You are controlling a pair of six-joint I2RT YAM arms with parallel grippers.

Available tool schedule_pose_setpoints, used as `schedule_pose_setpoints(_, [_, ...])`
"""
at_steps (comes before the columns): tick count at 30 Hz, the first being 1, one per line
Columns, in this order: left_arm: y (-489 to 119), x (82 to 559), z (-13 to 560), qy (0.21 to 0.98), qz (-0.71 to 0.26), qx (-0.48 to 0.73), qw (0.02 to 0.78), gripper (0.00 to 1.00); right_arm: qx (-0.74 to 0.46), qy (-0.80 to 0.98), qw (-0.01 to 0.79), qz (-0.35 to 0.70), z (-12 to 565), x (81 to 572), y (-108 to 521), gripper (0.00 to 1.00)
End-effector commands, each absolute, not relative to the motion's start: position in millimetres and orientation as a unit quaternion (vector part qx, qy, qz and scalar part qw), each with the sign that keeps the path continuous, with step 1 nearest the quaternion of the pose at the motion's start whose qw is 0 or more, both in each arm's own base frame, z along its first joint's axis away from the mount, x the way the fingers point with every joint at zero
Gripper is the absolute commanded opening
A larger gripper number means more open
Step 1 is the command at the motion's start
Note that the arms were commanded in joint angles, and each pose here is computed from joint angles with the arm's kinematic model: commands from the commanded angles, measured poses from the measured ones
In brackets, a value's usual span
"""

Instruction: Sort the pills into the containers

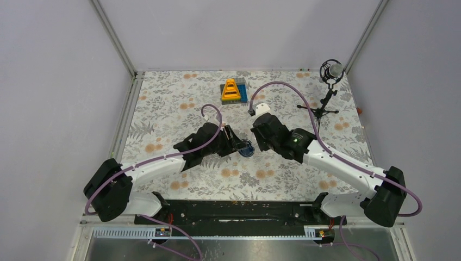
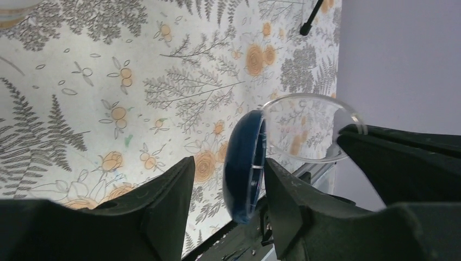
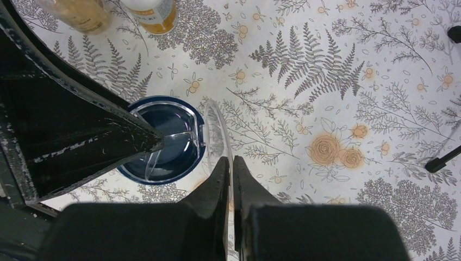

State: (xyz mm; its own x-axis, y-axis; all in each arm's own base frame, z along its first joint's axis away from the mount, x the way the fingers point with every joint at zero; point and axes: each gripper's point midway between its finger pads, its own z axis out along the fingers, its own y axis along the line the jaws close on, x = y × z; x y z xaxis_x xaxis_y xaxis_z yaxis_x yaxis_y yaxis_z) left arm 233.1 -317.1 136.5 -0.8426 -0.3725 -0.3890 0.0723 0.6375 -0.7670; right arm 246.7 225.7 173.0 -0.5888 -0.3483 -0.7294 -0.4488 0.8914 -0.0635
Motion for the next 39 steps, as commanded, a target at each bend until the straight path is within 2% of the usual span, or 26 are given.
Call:
schedule_pose_setpoints(1, [-313.3, 229.4, 133.9, 0.860, -0.422, -0.073, 0.276, 0.50, -0.198, 0.881, 0.423, 0.075, 200.3, 255.3, 226.9, 0.00])
schedule_pose_setpoints(9, [-308.3, 234.9, 131.1, 0.861, -0.410, -0.074, 0.292, 0.53, -0.200, 0.887, 0.410, 0.074, 191.5, 255.8, 228.9, 0.00])
schedule_pose_setpoints(16, [-305.6, 243.4, 145.4, 0.850, -0.411, -0.081, 0.318, 0.69, -0.221, 0.891, 0.393, 0.053, 163.4, 262.7, 231.5, 0.00])
schedule_pose_setpoints(23, [-275.6, 249.6, 143.1, 0.850, -0.370, -0.114, 0.357, 0.76, -0.264, 0.882, 0.390, -0.016, 132.1, 291.3, 222.1, 0.06])
schedule_pose_setpoints(35, [-222.9, 255.2, 145.5, 0.854, -0.305, -0.153, 0.393, 0.78, -0.354, 0.889, 0.286, -0.042, 87.7, 293.5, 207.4, 0.07])
schedule_pose_setpoints(39, [-205.7, 258.5, 144.0, 0.856, -0.284, -0.169, 0.396, 0.78, -0.348, 0.892, 0.283, -0.059, 86.1, 297.6, 204.4, 0.12])
